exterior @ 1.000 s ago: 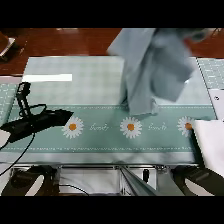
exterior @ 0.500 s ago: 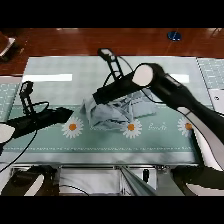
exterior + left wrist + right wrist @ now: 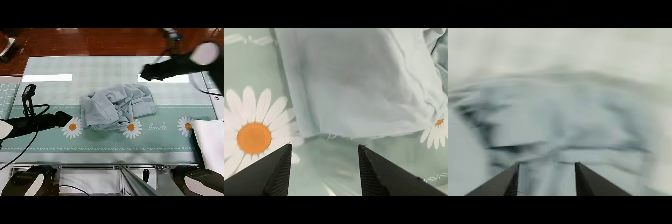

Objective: Fold the shirts.

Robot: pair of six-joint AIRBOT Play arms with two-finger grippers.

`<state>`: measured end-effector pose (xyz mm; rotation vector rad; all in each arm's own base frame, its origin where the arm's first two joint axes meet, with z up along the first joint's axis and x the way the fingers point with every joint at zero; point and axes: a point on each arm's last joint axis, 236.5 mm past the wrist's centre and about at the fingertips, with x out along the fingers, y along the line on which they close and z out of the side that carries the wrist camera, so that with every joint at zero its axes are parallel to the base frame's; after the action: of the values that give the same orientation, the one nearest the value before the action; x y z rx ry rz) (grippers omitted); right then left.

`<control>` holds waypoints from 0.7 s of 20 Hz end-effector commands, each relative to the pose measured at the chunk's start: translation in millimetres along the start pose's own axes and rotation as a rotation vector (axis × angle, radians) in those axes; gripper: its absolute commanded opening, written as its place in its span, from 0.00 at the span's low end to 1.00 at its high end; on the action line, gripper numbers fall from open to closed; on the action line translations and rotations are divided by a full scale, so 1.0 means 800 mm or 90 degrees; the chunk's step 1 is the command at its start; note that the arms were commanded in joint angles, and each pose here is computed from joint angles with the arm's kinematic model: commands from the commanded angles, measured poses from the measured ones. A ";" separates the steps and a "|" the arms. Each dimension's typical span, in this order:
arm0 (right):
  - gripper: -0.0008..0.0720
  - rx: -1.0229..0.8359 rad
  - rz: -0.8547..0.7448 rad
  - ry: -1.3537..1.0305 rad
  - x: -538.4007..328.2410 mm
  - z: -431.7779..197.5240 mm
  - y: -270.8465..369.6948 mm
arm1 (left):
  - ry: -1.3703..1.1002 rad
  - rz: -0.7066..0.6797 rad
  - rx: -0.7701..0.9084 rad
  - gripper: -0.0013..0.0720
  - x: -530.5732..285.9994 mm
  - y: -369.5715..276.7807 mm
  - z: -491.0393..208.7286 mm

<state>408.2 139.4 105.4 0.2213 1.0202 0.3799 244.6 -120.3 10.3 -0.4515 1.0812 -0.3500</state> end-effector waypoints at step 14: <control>0.57 0.322 -0.072 0.028 0.032 -0.238 -0.149 | 0.065 -0.223 -0.287 0.71 0.150 -0.090 -0.034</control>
<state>280.5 27.2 -50.2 0.6003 1.1659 -0.0104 248.5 -235.6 -44.8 -1.0267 1.1983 -0.4797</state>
